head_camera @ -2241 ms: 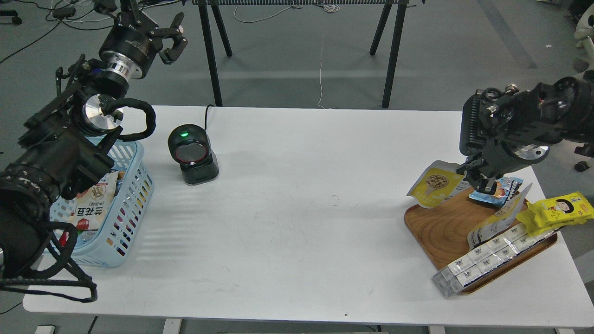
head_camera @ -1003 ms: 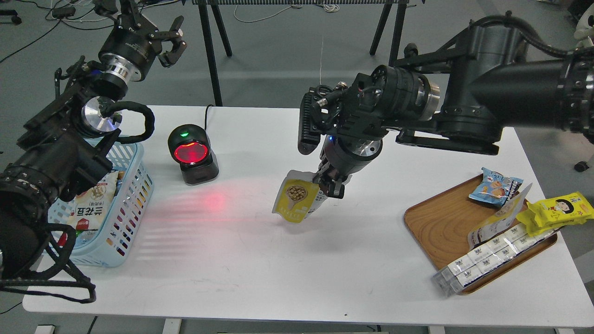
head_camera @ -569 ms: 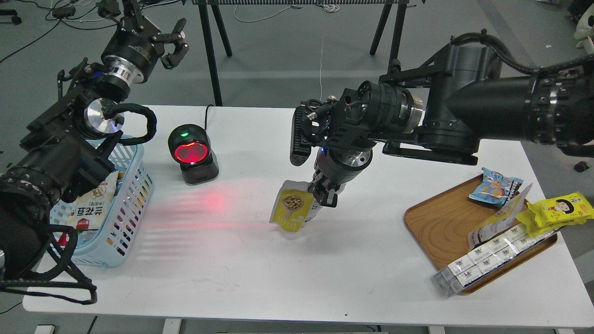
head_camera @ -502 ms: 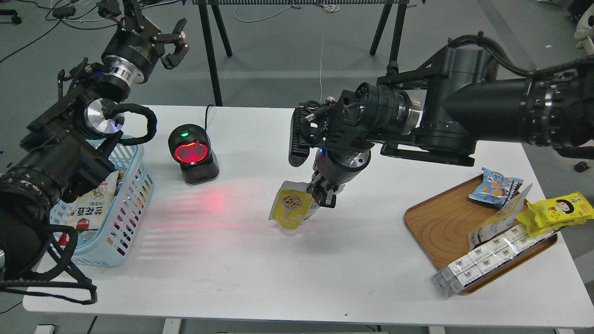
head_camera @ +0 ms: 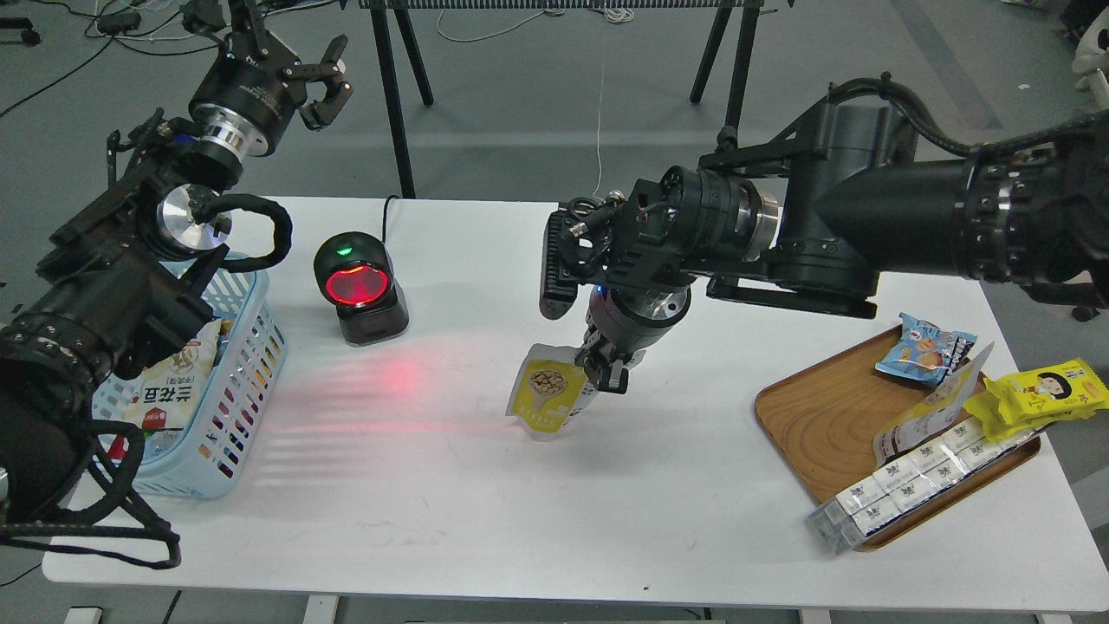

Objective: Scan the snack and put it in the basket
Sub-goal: 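Carry the yellow pouch toward the table center and lower it, then release the pouch on the table and raise the right arm away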

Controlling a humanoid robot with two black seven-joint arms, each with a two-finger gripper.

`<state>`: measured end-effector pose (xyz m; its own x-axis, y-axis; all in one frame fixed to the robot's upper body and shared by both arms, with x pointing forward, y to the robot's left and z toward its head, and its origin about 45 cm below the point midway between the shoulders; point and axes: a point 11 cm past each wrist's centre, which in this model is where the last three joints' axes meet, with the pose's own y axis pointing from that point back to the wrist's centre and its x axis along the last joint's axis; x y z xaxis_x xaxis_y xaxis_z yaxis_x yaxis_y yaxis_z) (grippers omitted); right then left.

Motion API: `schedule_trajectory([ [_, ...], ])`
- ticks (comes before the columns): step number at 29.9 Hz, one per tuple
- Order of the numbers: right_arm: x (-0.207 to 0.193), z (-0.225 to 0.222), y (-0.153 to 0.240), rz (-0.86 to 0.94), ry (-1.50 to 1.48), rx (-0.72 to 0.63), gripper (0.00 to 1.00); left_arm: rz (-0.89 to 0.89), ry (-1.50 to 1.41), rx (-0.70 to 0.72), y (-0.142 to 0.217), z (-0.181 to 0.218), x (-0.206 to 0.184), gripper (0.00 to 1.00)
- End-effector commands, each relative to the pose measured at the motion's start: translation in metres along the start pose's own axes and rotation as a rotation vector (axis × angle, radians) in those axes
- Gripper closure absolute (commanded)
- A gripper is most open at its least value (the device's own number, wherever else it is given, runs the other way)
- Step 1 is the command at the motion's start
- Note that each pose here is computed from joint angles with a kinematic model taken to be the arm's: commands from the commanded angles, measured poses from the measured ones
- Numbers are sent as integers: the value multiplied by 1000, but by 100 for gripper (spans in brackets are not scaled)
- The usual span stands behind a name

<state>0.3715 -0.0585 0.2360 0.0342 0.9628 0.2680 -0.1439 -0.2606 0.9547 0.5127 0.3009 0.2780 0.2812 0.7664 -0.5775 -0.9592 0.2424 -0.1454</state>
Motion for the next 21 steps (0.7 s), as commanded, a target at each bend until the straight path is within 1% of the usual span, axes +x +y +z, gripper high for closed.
schedule_trajectory([
  [1,1,-1,0,0,2,2,96,2,-1,0,1,0,1,0],
  [14,1,1,3,2,0,-5,85,1,0,1,0,-1,0,0],
  [16,5,2,7,13,-3,-6,80,0,0,2,0,0,0,0],
  [18,6,3,13,25,-4,-9,71,-1,0,1,0,0,-1,0],
  [21,4,14,38,42,-7,-46,60,-7,-3,0,-2,2,-3,0],
])
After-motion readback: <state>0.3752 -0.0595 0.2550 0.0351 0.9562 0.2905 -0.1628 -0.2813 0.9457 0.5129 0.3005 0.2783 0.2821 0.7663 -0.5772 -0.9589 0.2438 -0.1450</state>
